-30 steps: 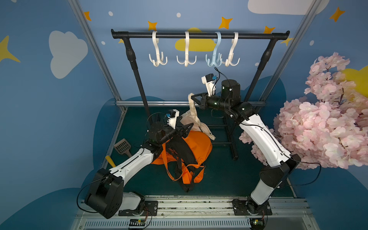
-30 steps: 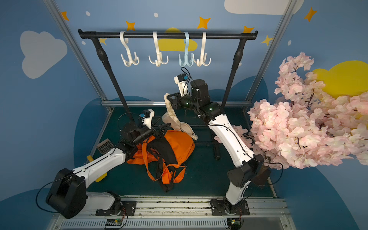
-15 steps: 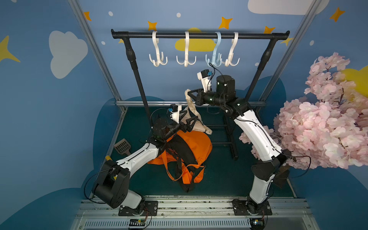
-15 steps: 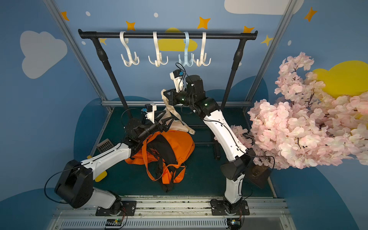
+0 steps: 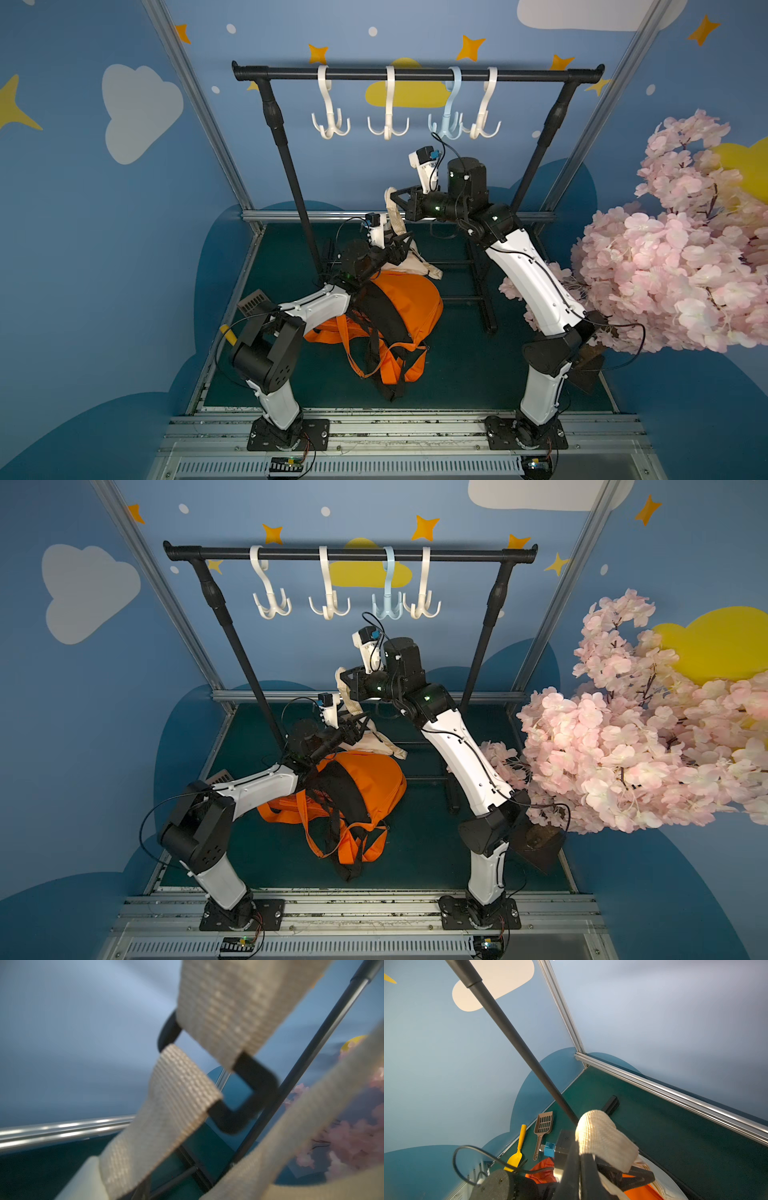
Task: Hang the bag on a hook
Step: Pick up the bag from the bag, then hang the bag on the hook.
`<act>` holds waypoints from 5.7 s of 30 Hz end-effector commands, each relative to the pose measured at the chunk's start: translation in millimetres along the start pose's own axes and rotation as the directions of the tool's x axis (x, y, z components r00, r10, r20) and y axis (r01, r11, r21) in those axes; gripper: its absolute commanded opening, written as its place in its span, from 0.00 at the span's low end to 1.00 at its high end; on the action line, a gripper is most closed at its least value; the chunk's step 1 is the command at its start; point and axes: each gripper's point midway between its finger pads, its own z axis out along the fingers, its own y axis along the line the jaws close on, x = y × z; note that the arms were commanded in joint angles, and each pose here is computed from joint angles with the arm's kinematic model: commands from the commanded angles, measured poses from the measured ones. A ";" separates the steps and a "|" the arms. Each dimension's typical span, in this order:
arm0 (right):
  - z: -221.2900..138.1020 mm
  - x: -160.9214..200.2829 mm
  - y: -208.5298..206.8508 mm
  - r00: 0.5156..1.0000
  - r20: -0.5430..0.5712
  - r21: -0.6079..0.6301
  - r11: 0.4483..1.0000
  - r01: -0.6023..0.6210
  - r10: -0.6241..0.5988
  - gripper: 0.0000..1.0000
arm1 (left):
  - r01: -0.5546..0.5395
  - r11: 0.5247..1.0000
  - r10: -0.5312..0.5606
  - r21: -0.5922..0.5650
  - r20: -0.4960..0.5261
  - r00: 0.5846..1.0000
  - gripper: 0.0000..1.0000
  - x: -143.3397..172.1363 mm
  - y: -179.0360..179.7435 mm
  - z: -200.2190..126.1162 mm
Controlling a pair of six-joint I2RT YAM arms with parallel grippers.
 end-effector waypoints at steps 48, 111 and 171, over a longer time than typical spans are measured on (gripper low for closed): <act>-58.1 102.1 3.0 0.940 -0.040 -0.016 0.940 0.340 -0.340 0.75 | -0.168 0.986 0.164 -0.002 -0.209 0.964 0.04 -170.3 -13.3 -124.6; -44.8 -94.1 73.6 0.790 0.273 0.271 0.832 0.484 -0.548 0.00 | -0.351 0.883 0.391 -0.312 0.076 0.917 0.04 -353.4 15.6 -194.3; 31.6 -80.4 62.0 0.784 0.290 0.336 0.826 0.454 -0.549 0.04 | -0.238 0.969 0.244 -0.064 0.099 0.965 0.49 -335.2 32.4 -171.3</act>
